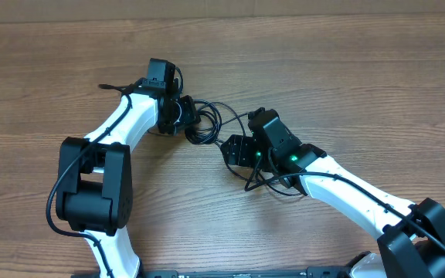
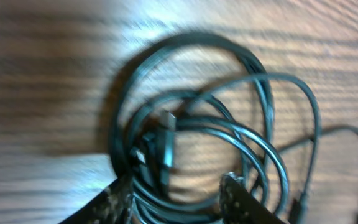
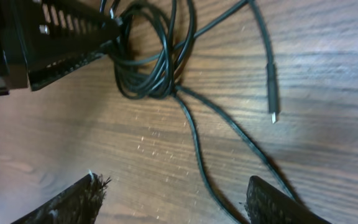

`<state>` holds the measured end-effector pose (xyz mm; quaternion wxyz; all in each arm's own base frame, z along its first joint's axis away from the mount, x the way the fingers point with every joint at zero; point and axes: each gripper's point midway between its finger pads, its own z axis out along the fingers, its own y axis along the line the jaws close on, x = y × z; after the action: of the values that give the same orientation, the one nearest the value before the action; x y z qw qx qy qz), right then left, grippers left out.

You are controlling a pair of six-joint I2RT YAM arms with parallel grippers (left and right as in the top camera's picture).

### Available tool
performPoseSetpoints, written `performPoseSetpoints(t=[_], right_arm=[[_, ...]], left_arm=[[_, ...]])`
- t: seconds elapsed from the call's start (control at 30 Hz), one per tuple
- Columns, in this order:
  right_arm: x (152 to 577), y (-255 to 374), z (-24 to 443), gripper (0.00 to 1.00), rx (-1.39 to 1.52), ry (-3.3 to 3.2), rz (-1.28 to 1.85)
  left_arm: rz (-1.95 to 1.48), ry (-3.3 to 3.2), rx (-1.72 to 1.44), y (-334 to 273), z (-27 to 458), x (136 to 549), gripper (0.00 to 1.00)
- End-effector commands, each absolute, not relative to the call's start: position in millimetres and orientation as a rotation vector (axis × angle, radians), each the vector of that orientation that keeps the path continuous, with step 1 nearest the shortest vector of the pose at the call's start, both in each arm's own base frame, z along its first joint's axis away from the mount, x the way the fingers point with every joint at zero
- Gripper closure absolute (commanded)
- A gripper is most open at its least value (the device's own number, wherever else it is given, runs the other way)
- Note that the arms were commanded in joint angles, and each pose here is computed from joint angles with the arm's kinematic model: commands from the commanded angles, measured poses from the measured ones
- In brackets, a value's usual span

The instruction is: Untangle cables

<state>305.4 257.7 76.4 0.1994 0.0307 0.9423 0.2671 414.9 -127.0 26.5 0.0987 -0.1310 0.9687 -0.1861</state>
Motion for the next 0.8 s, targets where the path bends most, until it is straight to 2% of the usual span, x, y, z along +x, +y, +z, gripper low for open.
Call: performPoseSetpoints(t=[0.0, 0.1, 0.13, 0.27, 0.37, 0.47, 0.63, 0.77], right_arm=[[313.3, 249.9, 72.3, 0.28, 0.116, 2.605, 0.669], [318.1, 247.5, 69.8, 0.28, 0.128, 2.591, 0.640], [319.4, 248.2, 68.0, 0.28, 0.129, 2.590, 0.640], [324.9, 252.2, 56.9, 0.28, 0.129, 2.590, 0.640], [329.0, 256.6, 45.6, 0.28, 0.141, 2.594, 0.650], [329.9, 260.5, 36.0, 0.28, 0.154, 2.607, 0.668], [331.1, 262.0, 35.1, 0.29, 0.151, 2.603, 0.675], [332.7, 260.3, 34.9, 0.29, 0.157, 2.597, 0.660]], left_arm=[[-0.379, 2.815, -0.422, -108.1, 31.6, 423.7, 0.60], [-0.374, 2.819, -0.423, -107.4, 31.2, 422.9, 0.64], [-0.371, 2.824, -0.424, -107.1, 30.7, 421.6, 0.59], [-0.306, 2.837, -0.422, -99.6, 28.1, 418.5, 0.56], [-0.284, 2.834, -0.422, -97.7, 27.8, 418.8, 0.60], [-0.292, 2.837, -0.415, -100.7, 27.8, 418.0, 0.69], [-0.296, 2.836, -0.394, -107.0, 27.8, 417.6, 0.69], [-0.291, 2.840, -0.367, -114.3, 25.5, 416.3, 0.73]])
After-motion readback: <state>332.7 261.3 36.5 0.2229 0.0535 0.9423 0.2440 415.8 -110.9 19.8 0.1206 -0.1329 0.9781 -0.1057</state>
